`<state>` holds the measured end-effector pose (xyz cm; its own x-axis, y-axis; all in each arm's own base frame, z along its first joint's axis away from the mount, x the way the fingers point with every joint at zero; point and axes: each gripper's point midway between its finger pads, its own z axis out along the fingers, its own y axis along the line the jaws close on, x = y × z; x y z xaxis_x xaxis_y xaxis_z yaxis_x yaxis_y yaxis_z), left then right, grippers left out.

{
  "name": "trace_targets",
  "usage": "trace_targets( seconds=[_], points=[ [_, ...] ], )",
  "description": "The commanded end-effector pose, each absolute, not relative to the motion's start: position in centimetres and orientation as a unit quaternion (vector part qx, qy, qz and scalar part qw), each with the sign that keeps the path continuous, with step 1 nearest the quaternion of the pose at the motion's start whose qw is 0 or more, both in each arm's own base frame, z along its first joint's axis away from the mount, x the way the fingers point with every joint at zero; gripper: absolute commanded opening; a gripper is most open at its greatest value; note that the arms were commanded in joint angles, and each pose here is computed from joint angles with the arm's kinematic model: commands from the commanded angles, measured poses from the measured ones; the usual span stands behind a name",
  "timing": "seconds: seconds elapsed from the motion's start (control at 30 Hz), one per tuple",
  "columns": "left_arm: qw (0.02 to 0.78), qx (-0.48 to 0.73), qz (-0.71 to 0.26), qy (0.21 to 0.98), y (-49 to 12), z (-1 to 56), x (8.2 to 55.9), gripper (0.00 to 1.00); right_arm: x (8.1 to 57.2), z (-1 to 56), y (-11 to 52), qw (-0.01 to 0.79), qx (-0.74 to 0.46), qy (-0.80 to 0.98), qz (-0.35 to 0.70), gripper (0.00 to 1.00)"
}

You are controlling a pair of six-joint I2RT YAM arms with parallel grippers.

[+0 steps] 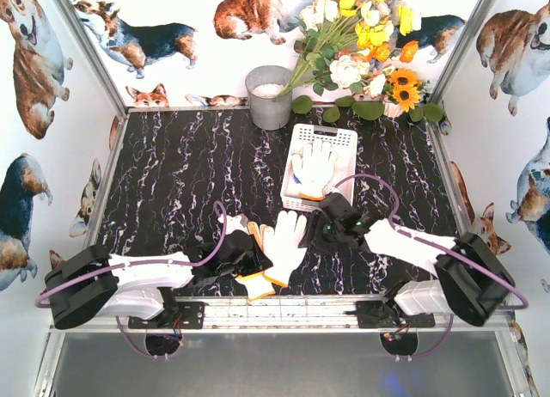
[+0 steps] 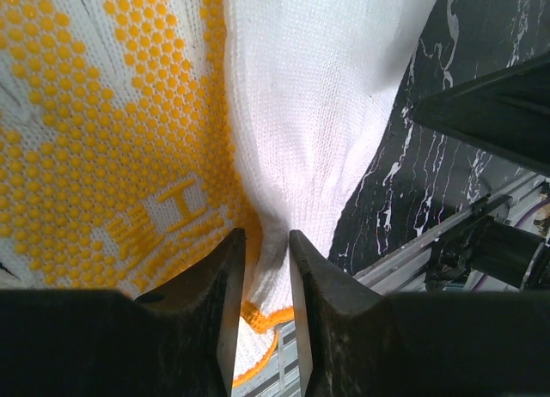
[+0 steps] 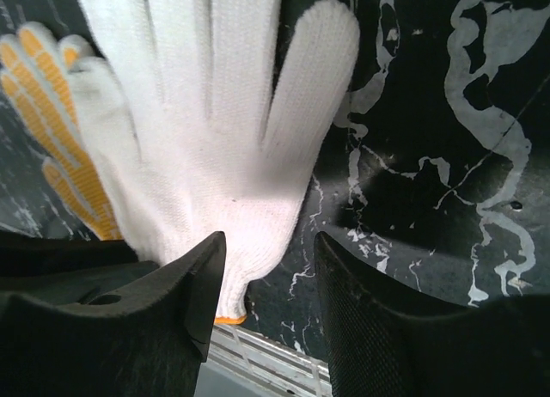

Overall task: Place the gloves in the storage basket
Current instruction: Pair the glove with the glove.

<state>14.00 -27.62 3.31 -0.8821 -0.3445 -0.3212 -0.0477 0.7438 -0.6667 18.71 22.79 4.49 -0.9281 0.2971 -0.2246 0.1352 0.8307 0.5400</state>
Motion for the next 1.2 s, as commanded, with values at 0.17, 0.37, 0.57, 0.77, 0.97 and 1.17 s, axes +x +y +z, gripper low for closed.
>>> trace_targets(
  seconds=[0.17, 0.37, 0.57, 0.77, 0.97, 1.17],
  points=[
    [0.215, -0.106, -0.349, 0.906, -27.9, 3.7, 14.3, 0.18, 20.8, 4.1, 24.1, 0.166, 0.114, 0.941, 0.273, 0.46],
    [0.211, -0.113, -0.352, 0.905, -27.8, 3.3, 14.3, 0.18, 21.1, 3.1, 24.4, 0.153, 0.111, 0.945, 0.266, 0.39],
    [0.212, -0.094, -0.36, 0.904, -28.4, 3.7, 14.4, 0.11, 21.0, 2.3, 24.1, 0.152, 0.108, 0.95, 0.253, 0.24],
    [0.208, -0.079, -0.359, 0.906, -28.7, 3.9, 14.3, 0.01, 20.9, 2.1, 24.1, 0.152, 0.097, 0.95, 0.255, 0.0],
    [0.217, -0.065, -0.367, 0.902, -28.6, 5.1, 14.2, 0.0, 21.2, 4.4, 24.8, 0.173, 0.086, 0.938, 0.289, 0.0],
    [0.221, -0.058, -0.373, 0.899, -28.1, 6.2, 13.9, 0.0, 21.5, 7.0, 26.0, 0.176, 0.063, 0.93, 0.317, 0.0]
  ],
)
